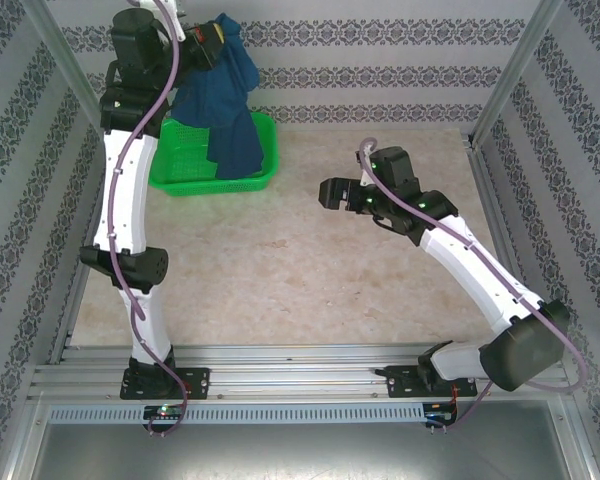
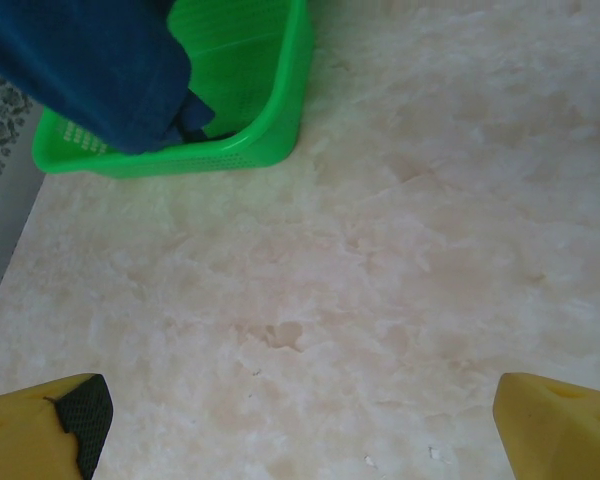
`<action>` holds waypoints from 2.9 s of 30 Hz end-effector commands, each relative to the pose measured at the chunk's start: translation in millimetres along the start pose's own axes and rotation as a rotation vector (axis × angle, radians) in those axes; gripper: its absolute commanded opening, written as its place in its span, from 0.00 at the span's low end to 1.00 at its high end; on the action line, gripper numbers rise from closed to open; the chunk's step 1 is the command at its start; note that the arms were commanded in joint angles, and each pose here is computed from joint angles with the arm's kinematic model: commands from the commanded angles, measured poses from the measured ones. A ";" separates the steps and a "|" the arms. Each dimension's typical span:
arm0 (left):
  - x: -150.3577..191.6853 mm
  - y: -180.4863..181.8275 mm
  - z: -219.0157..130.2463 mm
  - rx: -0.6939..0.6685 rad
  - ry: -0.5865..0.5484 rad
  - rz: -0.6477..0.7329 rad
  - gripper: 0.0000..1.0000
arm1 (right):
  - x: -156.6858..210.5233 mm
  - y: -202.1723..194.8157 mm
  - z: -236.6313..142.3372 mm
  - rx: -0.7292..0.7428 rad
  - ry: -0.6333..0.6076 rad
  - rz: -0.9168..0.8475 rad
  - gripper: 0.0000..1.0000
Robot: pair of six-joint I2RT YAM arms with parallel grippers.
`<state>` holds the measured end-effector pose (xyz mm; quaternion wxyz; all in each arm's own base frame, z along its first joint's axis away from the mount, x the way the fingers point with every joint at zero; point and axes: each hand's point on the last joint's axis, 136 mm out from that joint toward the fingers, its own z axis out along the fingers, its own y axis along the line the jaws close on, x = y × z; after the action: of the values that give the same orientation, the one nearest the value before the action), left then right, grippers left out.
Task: Fold and stack the t-shirts
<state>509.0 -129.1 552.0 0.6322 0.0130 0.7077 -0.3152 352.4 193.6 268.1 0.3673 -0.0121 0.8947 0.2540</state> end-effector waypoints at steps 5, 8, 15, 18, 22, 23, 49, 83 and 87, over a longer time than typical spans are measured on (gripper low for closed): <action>-11.1 -110.1 -29.3 0.225 -0.053 0.025 0.00 | -9.1 -20.2 -31.7 -0.041 -0.090 0.097 0.98; 6.0 -143.1 -24.0 0.283 -0.027 0.000 0.00 | -5.9 -35.4 -45.0 -0.044 -0.093 0.148 0.98; 76.8 -200.5 -3.0 0.331 0.118 -0.018 0.00 | 12.9 -52.2 -63.7 -0.071 -0.090 0.181 0.98; 109.0 -186.7 2.0 0.253 0.222 -0.022 0.00 | 18.5 -55.6 -68.0 -0.060 -0.091 0.179 0.98; 165.5 -143.7 1.5 0.092 0.380 -0.012 0.00 | 28.9 -65.9 -61.8 -0.032 -0.075 0.205 0.98; 179.5 -129.9 0.0 0.053 0.406 -0.028 0.00 | 33.0 -68.4 -58.5 -0.025 -0.060 0.217 0.98; 371.5 140.8 -187.4 -0.685 0.634 -0.431 1.00 | 140.7 -69.1 20.8 0.235 0.413 0.118 0.98; 469.4 109.6 -197.3 -0.569 0.958 -0.386 0.67 | 207.5 -85.8 51.1 0.226 0.540 0.197 0.95; 473.0 117.8 -177.1 -0.578 0.900 -0.463 0.64 | 200.8 -70.0 50.0 0.162 0.497 0.157 0.97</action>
<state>280.3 -129.9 68.5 0.1265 -0.1619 0.9599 -0.1906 254.0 176.6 63.0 0.0969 0.0420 0.9793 0.1730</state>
